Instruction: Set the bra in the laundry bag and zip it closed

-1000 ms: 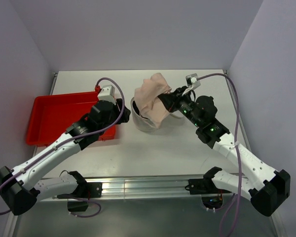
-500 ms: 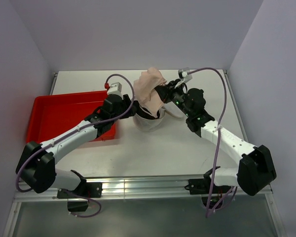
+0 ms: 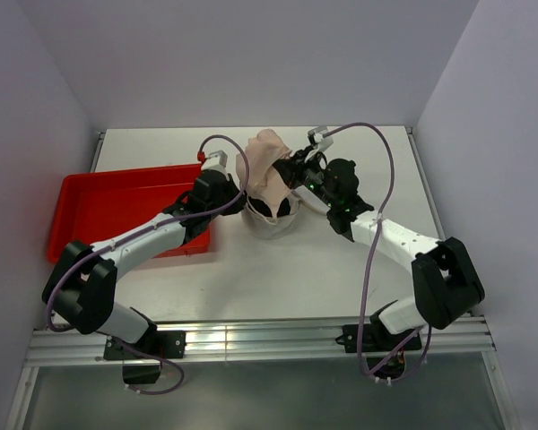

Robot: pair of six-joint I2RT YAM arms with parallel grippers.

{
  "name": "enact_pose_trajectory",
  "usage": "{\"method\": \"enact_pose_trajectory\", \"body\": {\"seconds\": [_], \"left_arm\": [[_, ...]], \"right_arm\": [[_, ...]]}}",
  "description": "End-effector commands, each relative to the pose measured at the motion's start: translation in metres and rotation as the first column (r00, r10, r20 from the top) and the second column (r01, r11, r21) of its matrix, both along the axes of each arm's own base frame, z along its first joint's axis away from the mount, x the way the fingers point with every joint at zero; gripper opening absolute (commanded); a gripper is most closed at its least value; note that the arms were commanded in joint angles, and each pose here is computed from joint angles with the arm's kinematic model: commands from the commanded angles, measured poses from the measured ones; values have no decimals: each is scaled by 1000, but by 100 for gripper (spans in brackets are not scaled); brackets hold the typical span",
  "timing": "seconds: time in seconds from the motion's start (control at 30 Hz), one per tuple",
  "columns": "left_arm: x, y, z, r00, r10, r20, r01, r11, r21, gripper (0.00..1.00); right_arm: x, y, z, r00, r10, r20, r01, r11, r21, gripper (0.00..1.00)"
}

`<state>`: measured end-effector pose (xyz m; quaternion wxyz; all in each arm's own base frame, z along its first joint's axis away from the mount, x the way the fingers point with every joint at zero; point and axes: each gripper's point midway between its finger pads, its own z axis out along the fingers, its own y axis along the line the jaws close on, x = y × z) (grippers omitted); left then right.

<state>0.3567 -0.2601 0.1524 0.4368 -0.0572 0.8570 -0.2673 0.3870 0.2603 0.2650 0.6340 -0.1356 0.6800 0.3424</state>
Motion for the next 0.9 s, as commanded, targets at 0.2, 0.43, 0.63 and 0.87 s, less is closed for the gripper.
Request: {"method": "enact_pose_trajectory", "body": {"seconds": [0.2,0.43,0.63,0.87], "left_arm": [[6,-9,19,999,-22,50,25,999,-48,0],[6,-8,26,998,-25,61,28,999,-46,0],[9,-6,40,996,-18,86,24,998,-63,0],[10,-7,47,995,-26,94,33,997,-75,0]], "right_arm": [[25,-13,31,977,-102,189,109,994,-27,0],[26,-28,24,948,-202,245,211,978,-11,0],[-5,-8,-11,971,-133,201,143,989,-34,0],[-31,-16,-15,971,-125,206,141,988,-63,0]]}}
